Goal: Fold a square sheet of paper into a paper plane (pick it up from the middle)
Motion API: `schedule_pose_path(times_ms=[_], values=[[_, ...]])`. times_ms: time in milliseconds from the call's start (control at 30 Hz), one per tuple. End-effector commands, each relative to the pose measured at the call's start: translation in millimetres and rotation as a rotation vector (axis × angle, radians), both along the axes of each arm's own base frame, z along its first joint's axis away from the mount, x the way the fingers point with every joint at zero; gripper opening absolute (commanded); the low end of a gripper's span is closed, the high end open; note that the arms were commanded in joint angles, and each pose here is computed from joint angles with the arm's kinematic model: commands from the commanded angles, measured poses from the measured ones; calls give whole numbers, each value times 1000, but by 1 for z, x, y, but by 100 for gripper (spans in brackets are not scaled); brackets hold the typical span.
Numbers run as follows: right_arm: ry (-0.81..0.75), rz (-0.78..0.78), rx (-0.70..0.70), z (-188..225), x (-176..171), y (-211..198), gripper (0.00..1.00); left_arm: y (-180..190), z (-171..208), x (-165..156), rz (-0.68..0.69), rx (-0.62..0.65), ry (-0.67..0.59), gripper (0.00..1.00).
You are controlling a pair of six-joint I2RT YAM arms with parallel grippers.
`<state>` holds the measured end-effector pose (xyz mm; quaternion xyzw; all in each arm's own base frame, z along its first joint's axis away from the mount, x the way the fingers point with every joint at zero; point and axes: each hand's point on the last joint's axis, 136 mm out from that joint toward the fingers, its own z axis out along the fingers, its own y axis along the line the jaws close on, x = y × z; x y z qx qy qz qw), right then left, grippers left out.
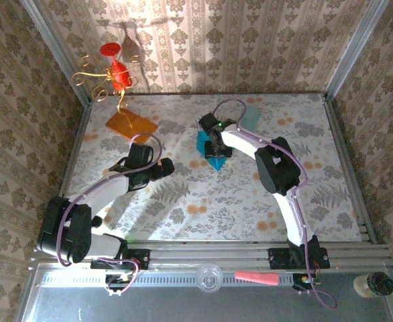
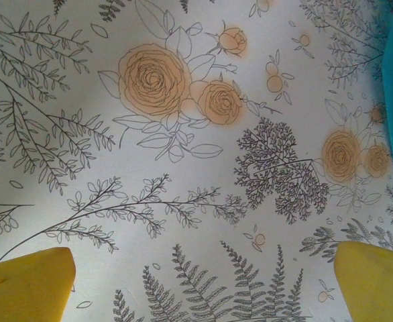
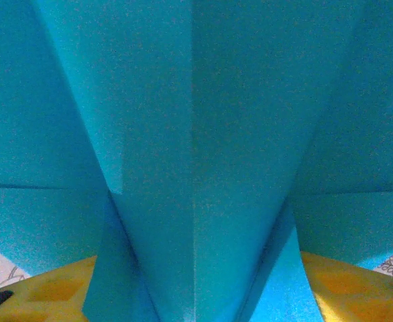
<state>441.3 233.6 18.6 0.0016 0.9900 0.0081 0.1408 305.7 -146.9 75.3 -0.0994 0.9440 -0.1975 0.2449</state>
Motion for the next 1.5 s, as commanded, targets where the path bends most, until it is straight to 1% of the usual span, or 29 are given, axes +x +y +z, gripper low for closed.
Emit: schedule_pose_path(times_ms=[0, 200, 300, 400, 533, 633, 767, 867, 900, 967, 1000, 1133, 1200, 1333, 1467], values=[[85, -45, -34, -38, -7, -13, 59, -4, 4, 2, -12, 2, -1, 100], [95, -37, -29, -37, -6, -12, 59, -4, 4, 2, -15, 1, -3, 100], [79, -37, -15, -25, -3, -11, 59, -4, 7, 2, -15, 1, -10, 100], [45, -27, 30, 4, 1, -4, 61, -1, 17, 4, -9, 13, -40, 100], [-45, -20, 132, 62, 10, 4, 67, 19, 37, 9, 41, 69, -119, 100], [-126, -25, 193, 103, 14, 2, 71, 34, 51, 12, 79, 80, -174, 100], [-224, -42, 249, 145, 9, -11, 78, 57, 66, 14, 126, 111, -223, 100], [-312, -80, 258, 168, -1, -36, 83, 78, 77, 16, 167, 163, -257, 100], [-356, -105, 247, 176, -5, -50, 85, 87, 81, 17, 185, 190, -273, 100], [-437, -151, 219, 187, -14, -79, 94, 103, 91, 18, 223, 244, -307, 100], [-500, -177, 210, 197, -19, -95, 100, 111, 96, 19, 235, 271, -333, 100], [-695, -322, 85, 217, -47, -169, 100, 140, 110, 23, 286, 378, -443, 100], [-757, -404, -7, 216, -61, -205, 100, 151, 109, 24, 296, 427, -473, 100], [-804, -494, -162, 198, -80, -256, 100, 166, 103, 26, 300, 510, -515, 100], [-785, -492, -275, 172, -86, -280, 100, 178, 91, 29, 302, 556, -548, 100]])
